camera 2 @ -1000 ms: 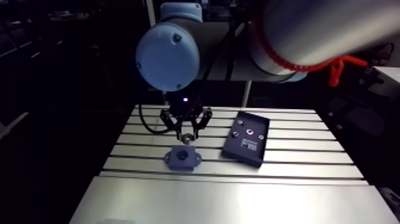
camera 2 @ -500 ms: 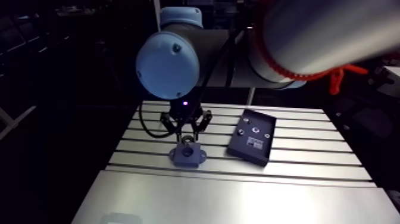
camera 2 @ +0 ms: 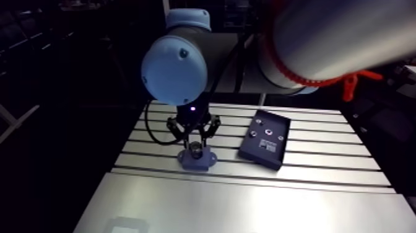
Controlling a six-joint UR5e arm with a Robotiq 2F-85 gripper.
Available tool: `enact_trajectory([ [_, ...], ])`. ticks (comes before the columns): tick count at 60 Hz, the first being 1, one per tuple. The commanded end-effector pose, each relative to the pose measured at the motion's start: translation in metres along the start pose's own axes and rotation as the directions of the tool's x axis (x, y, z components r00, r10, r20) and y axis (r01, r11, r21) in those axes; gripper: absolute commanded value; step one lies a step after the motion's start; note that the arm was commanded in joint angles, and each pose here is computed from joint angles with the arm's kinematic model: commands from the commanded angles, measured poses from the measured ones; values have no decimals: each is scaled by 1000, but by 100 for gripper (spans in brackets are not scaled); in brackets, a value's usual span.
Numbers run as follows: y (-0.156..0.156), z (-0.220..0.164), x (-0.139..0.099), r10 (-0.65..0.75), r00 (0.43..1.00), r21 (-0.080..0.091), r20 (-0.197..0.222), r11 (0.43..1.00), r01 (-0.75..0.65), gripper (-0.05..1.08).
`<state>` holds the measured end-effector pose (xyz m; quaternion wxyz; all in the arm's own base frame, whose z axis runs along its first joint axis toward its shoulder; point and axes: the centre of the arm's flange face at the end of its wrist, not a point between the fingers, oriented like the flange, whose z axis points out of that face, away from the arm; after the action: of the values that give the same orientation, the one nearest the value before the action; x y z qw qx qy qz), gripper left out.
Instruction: Pick up the bearing and press it into the housing until flush.
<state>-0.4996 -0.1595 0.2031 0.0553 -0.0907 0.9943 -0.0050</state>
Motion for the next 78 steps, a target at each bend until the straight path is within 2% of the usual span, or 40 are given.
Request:
enact_trajectory([
  [1,0,6,1,-5,1000,1,11,1000,5,68],
  [18,0,10,4,-12,1000,-1,-7,1000,12,68],
  [78,1,15,-3,-12,1000,1,5,1000,12,68],
])
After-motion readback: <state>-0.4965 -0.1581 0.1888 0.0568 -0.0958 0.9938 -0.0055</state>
